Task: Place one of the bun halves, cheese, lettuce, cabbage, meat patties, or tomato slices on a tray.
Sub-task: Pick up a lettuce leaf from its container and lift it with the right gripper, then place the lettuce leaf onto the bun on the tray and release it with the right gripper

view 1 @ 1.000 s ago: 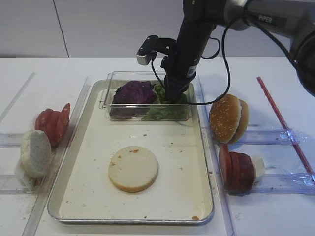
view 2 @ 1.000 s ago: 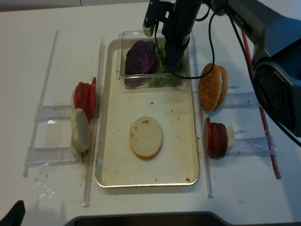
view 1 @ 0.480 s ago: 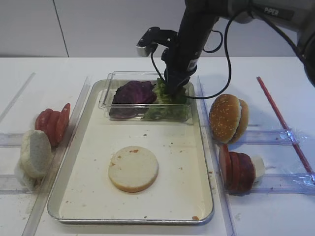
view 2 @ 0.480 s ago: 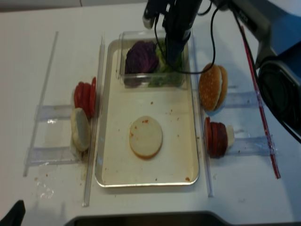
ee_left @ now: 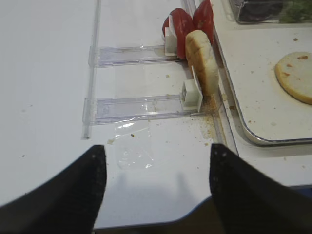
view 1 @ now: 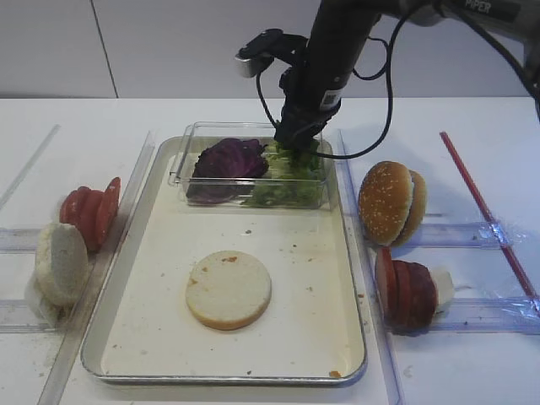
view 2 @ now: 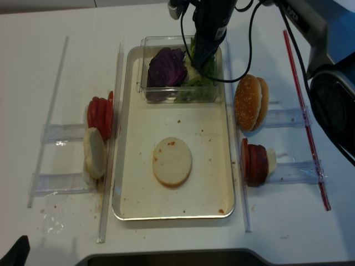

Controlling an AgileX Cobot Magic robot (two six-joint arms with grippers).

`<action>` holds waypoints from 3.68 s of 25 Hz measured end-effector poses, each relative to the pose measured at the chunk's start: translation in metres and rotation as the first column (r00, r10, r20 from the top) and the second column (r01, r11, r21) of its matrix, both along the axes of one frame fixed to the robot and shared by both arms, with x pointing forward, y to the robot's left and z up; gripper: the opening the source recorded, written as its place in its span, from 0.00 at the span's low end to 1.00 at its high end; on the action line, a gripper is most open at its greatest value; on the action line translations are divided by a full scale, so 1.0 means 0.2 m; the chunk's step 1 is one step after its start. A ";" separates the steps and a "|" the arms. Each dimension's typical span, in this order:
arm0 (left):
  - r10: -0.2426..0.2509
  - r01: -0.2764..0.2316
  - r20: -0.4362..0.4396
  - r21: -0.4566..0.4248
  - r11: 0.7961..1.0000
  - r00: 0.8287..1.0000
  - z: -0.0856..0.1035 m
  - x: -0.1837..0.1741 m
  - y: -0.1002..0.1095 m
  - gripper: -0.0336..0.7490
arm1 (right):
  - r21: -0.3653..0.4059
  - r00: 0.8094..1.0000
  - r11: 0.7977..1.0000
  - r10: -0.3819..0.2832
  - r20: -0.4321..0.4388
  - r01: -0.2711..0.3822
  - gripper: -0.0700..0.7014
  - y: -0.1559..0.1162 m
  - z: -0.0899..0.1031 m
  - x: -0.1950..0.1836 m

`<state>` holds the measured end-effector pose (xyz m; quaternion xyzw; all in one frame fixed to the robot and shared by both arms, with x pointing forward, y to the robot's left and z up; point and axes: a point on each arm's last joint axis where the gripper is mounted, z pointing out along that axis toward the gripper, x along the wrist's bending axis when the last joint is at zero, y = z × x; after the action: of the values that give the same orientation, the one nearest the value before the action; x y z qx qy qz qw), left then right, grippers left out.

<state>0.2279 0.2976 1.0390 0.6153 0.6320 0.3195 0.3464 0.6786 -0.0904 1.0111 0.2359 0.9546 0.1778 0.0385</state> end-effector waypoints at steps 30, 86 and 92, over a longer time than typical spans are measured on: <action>0.000 0.000 0.000 0.000 1.000 1.000 0.00 0.00 0.00 0.58 | 0.133 0.964 0.957 -0.265 0.024 0.259 0.18 -0.05 0.40 -0.12; 0.000 0.000 0.000 0.000 1.000 1.000 0.00 0.00 0.00 0.58 | 0.081 0.920 0.933 -0.325 -0.221 0.350 0.18 0.38 0.19 -0.79; 0.000 0.000 0.000 0.000 1.000 1.000 0.00 0.00 0.00 0.58 | 0.039 0.914 0.938 -0.326 -0.242 0.345 0.18 0.38 0.15 -0.79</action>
<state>0.2279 0.2976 1.0390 0.6153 0.6320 0.3195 0.3464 0.5201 -0.0144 1.0404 0.4166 0.8898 0.1785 -0.0528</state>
